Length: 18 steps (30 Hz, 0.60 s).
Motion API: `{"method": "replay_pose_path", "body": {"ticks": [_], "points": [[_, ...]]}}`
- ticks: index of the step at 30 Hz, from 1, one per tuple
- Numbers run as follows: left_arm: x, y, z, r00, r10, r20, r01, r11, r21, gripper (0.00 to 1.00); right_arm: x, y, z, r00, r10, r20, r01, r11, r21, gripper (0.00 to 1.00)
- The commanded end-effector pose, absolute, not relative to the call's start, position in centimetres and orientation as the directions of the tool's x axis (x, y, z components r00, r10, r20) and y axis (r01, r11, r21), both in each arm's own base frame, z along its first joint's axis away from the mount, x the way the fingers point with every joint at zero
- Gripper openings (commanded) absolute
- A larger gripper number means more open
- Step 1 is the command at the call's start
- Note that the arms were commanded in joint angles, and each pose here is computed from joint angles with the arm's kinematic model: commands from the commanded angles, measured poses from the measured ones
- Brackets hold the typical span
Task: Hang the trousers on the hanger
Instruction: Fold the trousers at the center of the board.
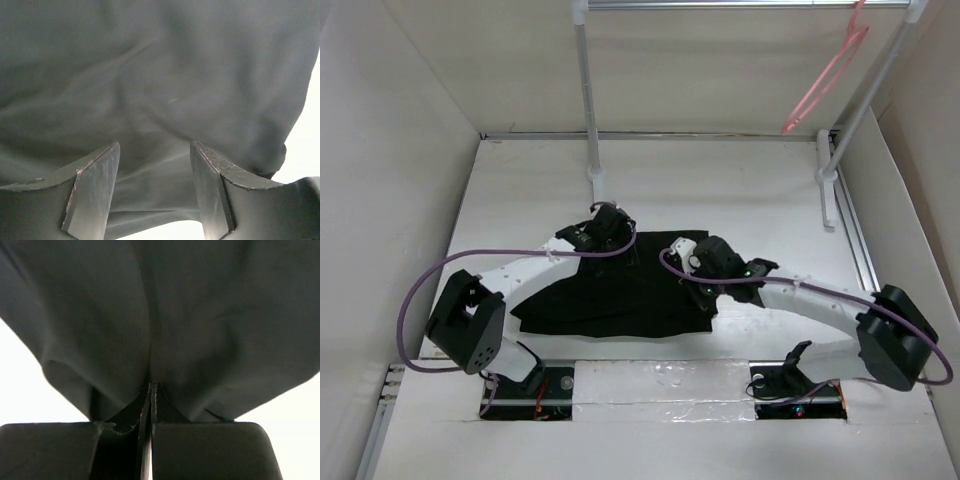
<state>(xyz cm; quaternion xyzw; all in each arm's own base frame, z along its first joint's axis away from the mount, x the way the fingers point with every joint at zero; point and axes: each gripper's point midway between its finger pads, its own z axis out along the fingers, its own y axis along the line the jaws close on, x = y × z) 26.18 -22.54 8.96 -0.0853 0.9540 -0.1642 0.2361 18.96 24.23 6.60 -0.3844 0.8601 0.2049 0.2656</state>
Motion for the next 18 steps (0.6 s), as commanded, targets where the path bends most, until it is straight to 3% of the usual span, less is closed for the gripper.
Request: {"method": "replay_pose_path", "body": {"ticks": [1,4,5,6,8,9,11,12,15,18], "points": [[24.9,-22.2,7.5,-0.887,-0.263,-0.379,-0.119,0.924,-0.364,0.55,19.0,26.5,7.0,-0.544,-0.514,-0.663,-0.776,0.608,0.166,0.0],[24.5,-21.3,7.2,-0.877,-0.276,-0.393,-0.133,0.926,-0.353,0.54,18.5,25.9,7.2,-0.557,-0.498,-0.665,-0.765,0.619,0.177,0.0],[24.3,-21.0,7.2,-0.874,-0.277,-0.399,-0.136,0.928,-0.347,0.54,18.5,25.9,7.6,-0.55,-0.501,-0.668,-0.769,0.616,0.17,0.05],[24.4,-20.5,7.1,-0.868,-0.283,-0.409,-0.147,0.932,-0.333,0.54,19.8,26.2,10.1,-0.524,-0.473,-0.708,-0.769,0.62,0.155,0.19],[24.2,-19.8,6.5,-0.865,-0.284,-0.413,-0.163,0.939,-0.304,0.54,20.5,25.7,12.7,-0.507,-0.476,-0.718,-0.772,0.622,0.133,0.34],[24.1,-19.4,6.1,-0.864,-0.28,-0.419,-0.169,0.944,-0.284,0.54,21.3,25.6,14.8,-0.469,-0.471,-0.747,-0.783,0.613,0.105,0.49],[24.3,-18.5,4.9,-0.86,-0.283,-0.425,-0.186,0.949,-0.254,0.54,24.0,25.4,22.1,-0.371,-0.397,-0.84,-0.776,0.63,0.044,0.59],[24.8,-18.1,4.2,-0.844,-0.284,-0.456,-0.19,0.952,-0.241,0.54,25.9,24.4,26.7,-0.322,-0.334,-0.886,-0.747,0.665,0.02,0.7],[26.4,-17.3,3.0,-0.841,-0.269,-0.469,-0.184,0.958,-0.219,0.54,28.6,22.1,35.4,-0.191,-0.23,-0.954,-0.706,0.708,-0.03,0.81],[27.7,-17.7,1.3,-0.868,-0.209,-0.451,-0.159,0.976,-0.146,0.53,32.2,18.1,39.9,-0.146,-0.136,-0.98,-0.629,0.777,-0.014,0.84]]}}
